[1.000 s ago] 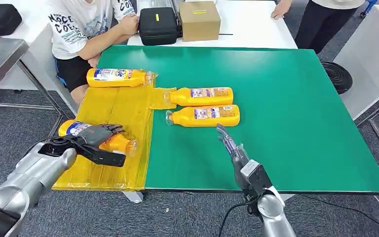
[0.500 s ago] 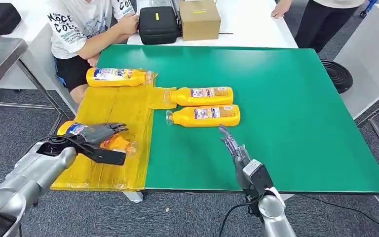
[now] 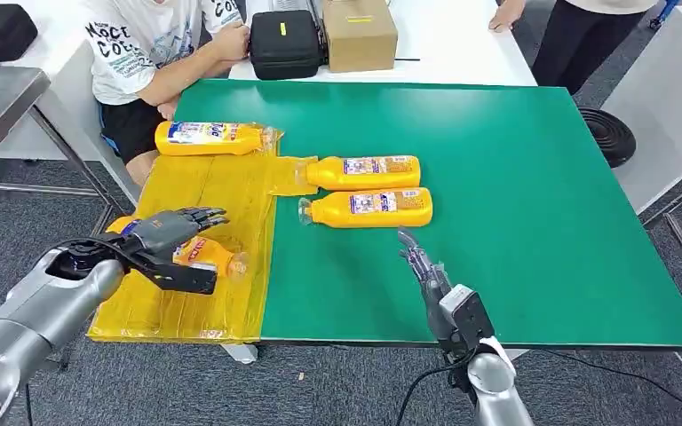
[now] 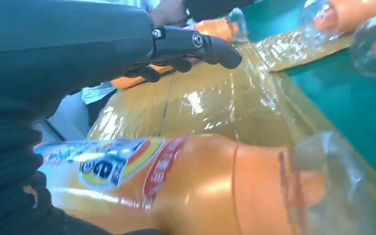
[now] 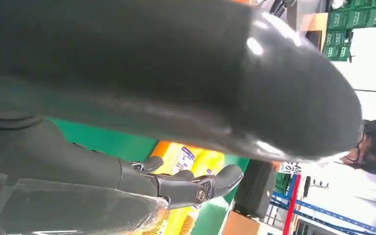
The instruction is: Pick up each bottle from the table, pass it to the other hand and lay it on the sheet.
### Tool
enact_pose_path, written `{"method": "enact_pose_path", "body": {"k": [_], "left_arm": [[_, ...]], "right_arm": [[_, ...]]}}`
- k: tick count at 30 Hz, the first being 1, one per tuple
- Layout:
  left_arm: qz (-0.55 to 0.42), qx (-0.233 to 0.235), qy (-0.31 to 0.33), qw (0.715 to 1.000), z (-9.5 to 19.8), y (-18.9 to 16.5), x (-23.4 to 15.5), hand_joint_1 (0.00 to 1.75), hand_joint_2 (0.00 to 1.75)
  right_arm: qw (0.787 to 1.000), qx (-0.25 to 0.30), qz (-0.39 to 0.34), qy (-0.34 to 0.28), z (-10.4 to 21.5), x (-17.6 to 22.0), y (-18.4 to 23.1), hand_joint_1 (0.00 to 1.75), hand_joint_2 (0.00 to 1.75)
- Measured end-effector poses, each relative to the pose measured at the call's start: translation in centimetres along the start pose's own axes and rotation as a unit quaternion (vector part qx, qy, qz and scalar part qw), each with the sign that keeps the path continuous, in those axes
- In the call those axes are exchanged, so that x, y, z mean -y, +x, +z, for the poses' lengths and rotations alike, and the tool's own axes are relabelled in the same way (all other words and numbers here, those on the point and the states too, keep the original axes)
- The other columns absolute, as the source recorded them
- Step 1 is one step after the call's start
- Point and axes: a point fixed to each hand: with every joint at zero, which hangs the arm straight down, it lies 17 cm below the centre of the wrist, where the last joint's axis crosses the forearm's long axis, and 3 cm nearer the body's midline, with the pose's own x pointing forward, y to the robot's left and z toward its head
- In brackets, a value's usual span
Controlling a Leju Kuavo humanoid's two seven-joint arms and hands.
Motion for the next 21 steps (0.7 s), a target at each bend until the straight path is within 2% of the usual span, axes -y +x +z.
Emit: {"method": "enact_pose_path", "body": {"k": [7, 10, 11, 13, 16, 21], "left_arm": [[0.013, 0.028, -0.008, 0.999, 1.1, 0.8, -0.4, 0.0, 1.75], [0.046, 0.058, 0.016, 0.997, 2.1, 1.7, -2.2, 0.0, 1.75], [0.058, 0.063, 0.033, 0.996, 2.3, 2.0, -2.7, 0.0, 1.75], [0.091, 0.069, 0.093, 0.989, 2.3, 3.0, -3.4, 0.0, 1.75], [0.155, 0.068, 0.191, 0.967, 1.9, 4.7, -4.7, 0.0, 1.75], [0.251, 0.09, 0.256, 0.929, 0.4, 9.1, -4.5, 0.0, 1.75]], "right_arm": [[1.0, -0.004, 0.005, 0.001, -0.2, 0.1, -0.2, 0.0, 0.0], [0.997, -0.04, 0.064, -0.01, -0.7, 1.5, -1.7, 0.0, 0.0], [0.994, -0.054, 0.092, -0.018, -0.8, 2.4, -2.2, 0.0, 1.75], [0.977, -0.097, 0.186, -0.033, -1.1, 5.1, -3.7, 0.0, 1.75], [0.936, -0.138, 0.321, -0.038, -2.6, 9.4, -5.1, 0.0, 1.75], [0.882, -0.181, 0.435, -0.035, -6.6, 15.2, -6.1, 0.0, 1.75]]}}
